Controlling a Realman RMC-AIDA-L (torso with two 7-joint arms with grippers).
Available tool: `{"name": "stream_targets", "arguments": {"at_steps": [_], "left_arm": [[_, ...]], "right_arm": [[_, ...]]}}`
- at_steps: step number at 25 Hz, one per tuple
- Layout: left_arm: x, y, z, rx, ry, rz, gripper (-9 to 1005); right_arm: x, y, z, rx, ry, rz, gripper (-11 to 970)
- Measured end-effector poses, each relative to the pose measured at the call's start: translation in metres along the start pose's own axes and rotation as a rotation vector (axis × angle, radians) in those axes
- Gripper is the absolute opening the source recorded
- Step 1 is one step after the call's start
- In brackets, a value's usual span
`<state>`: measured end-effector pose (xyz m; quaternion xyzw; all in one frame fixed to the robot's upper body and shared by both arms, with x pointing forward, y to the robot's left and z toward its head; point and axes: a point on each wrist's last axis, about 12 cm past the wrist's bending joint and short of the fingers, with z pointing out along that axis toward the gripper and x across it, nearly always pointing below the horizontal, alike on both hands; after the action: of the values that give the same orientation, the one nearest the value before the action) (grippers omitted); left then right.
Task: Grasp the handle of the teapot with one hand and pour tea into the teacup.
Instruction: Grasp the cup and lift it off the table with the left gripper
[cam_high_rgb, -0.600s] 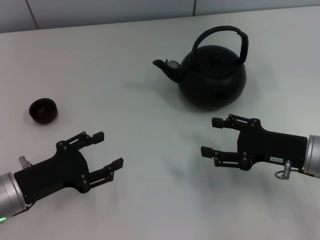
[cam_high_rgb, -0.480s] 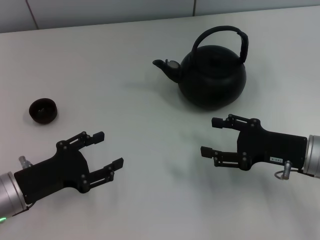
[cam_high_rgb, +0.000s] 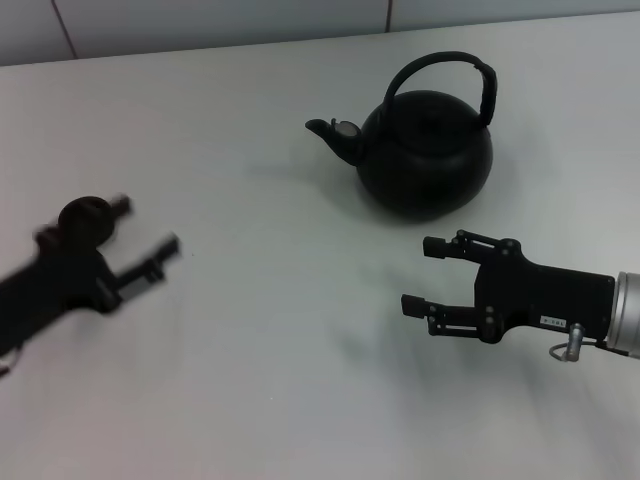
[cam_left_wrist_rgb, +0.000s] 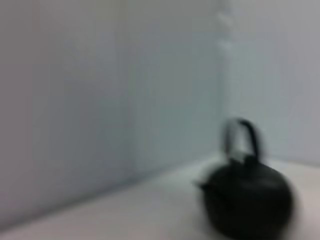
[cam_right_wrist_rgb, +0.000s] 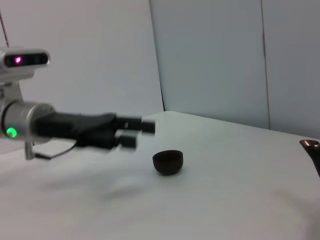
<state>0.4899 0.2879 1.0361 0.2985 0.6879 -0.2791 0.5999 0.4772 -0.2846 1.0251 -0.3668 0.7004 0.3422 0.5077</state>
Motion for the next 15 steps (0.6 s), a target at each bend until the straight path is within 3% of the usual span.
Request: {"name": "stream_targets", "arguments": {"at_steps": [4,15], "left_arm": [[-0.002,0.011,0.003,-0.057,-0.007,-0.003,784],[0.009,0.036,0.015,-0.216,0.147,0.032,790]], "right_arm": [[0.001,0.001,0.0,0.001,0.0,0.004,831],[0.0,0.0,0.001,-0.001,-0.006,0.004,831]]}}
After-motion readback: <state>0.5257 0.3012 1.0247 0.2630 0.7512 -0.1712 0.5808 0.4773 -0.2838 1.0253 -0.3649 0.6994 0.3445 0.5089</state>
